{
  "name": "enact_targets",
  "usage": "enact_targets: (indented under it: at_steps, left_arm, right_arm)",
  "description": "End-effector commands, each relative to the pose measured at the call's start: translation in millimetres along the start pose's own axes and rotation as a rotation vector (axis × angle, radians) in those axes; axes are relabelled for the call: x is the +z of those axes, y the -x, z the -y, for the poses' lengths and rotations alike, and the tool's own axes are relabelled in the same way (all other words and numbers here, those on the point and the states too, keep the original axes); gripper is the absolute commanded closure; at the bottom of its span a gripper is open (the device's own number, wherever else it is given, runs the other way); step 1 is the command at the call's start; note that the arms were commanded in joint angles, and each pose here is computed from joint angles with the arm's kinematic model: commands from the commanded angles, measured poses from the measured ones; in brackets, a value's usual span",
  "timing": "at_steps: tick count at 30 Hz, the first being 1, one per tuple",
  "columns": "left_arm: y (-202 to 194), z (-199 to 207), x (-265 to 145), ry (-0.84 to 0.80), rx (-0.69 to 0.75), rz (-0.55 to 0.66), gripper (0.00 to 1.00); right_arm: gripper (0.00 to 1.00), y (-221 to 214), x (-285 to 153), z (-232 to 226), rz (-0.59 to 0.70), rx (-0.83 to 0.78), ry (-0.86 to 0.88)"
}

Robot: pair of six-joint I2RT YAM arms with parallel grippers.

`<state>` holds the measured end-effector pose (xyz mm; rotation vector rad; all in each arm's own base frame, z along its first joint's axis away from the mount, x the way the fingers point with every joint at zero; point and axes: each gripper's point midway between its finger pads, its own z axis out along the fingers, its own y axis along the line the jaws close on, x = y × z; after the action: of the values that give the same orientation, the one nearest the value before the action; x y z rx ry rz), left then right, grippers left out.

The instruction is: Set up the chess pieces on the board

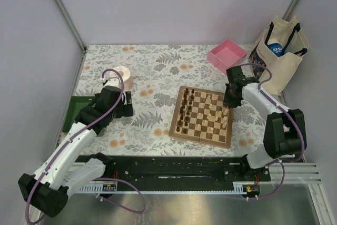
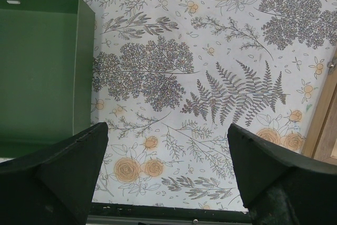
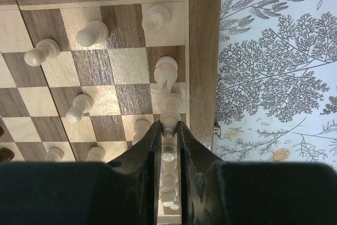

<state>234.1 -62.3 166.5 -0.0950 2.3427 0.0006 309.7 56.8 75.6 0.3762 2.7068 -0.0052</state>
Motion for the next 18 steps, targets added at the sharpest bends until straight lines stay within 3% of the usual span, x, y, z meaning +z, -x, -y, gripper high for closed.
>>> enact_targets:
  at_steps: [1,18]
  left_arm:
    - [12.3,2.9,-0.2,-0.014,-0.01,0.038,0.01]
    - [11.8,3.5,1.6,-0.016,-0.011,0.03,0.01]
  right_arm:
    - [0.83,3.2,7.6,-2.5,0.004,0.012,0.019]
    - [0.8,1.0,14.2,-1.8,-0.003,0.025,0.022]
